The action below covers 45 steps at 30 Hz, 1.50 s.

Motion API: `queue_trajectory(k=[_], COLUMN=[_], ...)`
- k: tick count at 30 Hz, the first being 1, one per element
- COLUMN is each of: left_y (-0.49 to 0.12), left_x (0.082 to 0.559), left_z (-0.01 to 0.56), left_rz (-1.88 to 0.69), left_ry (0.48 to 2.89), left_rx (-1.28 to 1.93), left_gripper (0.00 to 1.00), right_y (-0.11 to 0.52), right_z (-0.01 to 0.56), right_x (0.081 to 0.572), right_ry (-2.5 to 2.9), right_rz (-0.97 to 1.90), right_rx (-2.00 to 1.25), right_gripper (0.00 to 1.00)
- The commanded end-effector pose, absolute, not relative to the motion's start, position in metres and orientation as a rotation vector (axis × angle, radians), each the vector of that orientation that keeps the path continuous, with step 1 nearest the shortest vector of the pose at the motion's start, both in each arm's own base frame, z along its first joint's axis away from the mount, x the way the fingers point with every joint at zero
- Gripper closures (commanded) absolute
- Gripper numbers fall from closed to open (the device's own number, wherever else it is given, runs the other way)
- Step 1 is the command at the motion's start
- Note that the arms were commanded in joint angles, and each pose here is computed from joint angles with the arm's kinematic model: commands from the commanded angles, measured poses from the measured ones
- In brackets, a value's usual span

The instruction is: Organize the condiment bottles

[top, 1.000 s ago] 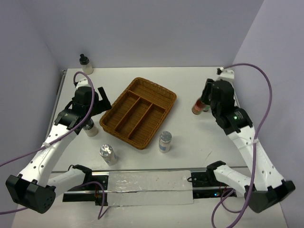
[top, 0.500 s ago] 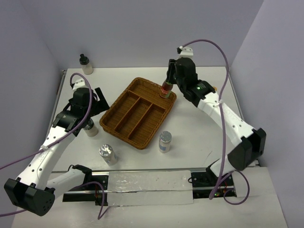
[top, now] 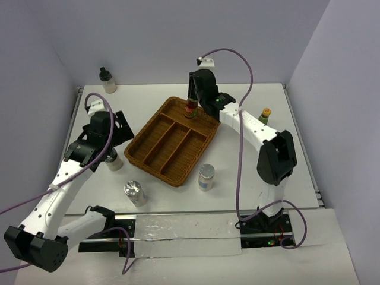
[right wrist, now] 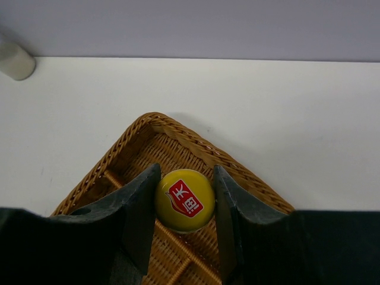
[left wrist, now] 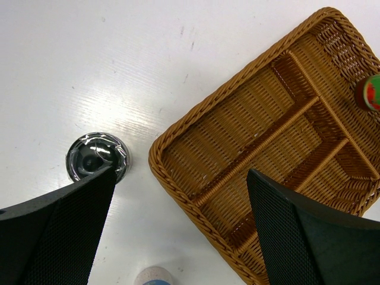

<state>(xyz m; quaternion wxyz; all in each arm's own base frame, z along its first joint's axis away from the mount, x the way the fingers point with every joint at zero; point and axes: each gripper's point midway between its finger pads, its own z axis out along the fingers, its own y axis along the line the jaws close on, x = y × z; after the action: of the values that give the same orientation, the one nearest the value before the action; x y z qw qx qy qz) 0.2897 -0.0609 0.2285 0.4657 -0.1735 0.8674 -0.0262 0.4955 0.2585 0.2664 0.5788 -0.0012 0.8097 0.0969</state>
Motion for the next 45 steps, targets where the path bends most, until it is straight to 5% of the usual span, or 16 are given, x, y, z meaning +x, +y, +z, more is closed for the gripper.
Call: queue_trajectory(k=[1,18,19,21,24,37,45], left_y=[-0.053,-0.051,-0.051,-0.051,-0.050,-0.049,-0.046], left_x=[0.286,0.282,0.283,0.282,0.281,0.276,0.273], left_z=[0.235,0.221,0.222,0.221,0.221,0.228,0.236], left_rz=[-0.033,-0.024,-0.026,-0.026,-0.020,-0.042,-0.042], left_ry=[2.102,2.121,2.119,2.121,2.121,2.103,2.080], left_rx=[-0.441,-0.463,-0.463,-0.461,-0.461,-0.471,-0.479], left_gripper=[0.01,0.00,0.00,0.01,0.00,0.00,0.00], right_y=[0.275,0.312,0.311,0.313,0.319,0.304,0.159], right_z=[0.344,0.247,0.245,0.245,0.253,0.349,0.402], right_x=[0.519,0.547,0.546,0.544,0.542,0.515,0.484], right_ry=[1.660,1.809,1.814,1.816,1.815,1.722,1.700], right_rz=[0.327,0.287,0.286,0.303,0.333,0.392,0.147], right_rx=[0.089,0.010,0.008,-0.006,-0.026,-0.010,0.226], right_gripper=[0.91,0.89,0.81,0.36,0.16,0.01,0.00])
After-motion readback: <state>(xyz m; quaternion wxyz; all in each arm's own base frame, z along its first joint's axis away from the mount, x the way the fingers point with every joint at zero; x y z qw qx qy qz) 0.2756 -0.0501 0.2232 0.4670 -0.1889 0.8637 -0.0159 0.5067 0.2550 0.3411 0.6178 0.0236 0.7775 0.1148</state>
